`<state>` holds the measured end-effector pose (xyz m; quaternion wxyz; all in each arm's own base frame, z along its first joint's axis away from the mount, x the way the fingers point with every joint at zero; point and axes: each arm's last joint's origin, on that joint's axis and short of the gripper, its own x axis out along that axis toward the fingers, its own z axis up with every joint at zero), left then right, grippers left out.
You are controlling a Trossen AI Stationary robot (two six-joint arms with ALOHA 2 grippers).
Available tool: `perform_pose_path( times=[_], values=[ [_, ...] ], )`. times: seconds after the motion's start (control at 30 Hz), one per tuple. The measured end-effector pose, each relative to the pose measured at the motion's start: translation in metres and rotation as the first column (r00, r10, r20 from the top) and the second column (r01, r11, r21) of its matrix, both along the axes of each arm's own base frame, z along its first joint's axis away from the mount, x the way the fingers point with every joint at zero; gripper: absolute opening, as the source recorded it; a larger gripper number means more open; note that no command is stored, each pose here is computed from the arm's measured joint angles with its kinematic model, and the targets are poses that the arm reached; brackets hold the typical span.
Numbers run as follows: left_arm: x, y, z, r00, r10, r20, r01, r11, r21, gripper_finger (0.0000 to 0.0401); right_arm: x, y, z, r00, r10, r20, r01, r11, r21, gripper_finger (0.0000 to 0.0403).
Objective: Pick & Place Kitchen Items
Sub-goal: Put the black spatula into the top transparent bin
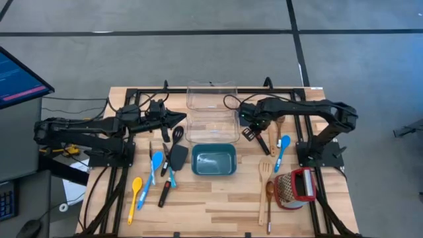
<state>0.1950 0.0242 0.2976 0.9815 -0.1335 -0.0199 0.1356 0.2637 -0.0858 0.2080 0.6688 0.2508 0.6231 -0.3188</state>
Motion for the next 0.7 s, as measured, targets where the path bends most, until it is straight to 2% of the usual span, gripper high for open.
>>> perform_pose_path(
  times=[0.13, 0.27, 0.5, 0.7],
  values=[
    [0.0, 0.0, 0.0, 1.0, 0.0, 0.0, 0.0, 1.0, 0.0, 0.0002, 0.005, -0.002, -0.006, 0.999, 0.032, -0.005, -0.033, 0.999, -0.026, 0.0137],
    [0.0, 0.0, 0.0, 1.0, -0.001, 0.0, 0.001, 1.0, 0.0, 0.0002, 0.004, -0.005, -0.005, 0.999, 0.031, -0.009, -0.032, 0.998, -0.055, 0.0152],
    [0.0, -0.001, 0.0, 1.0, -0.028, -0.001, 0.028, 1.0, 0.0, 0.0002, -0.006, -0.007, 0.015, 0.995, 0.087, 0.048, -0.082, 0.993, -0.086, 0.0116],
    [0.0, -0.001, 0.0, 1.0, -0.028, -0.002, 0.028, 1.0, 0.0, 0.0002, -0.024, 0.007, 0.037, 0.954, 0.266, 0.138, -0.242, 0.956, -0.167, 0.0085]
  ],
)
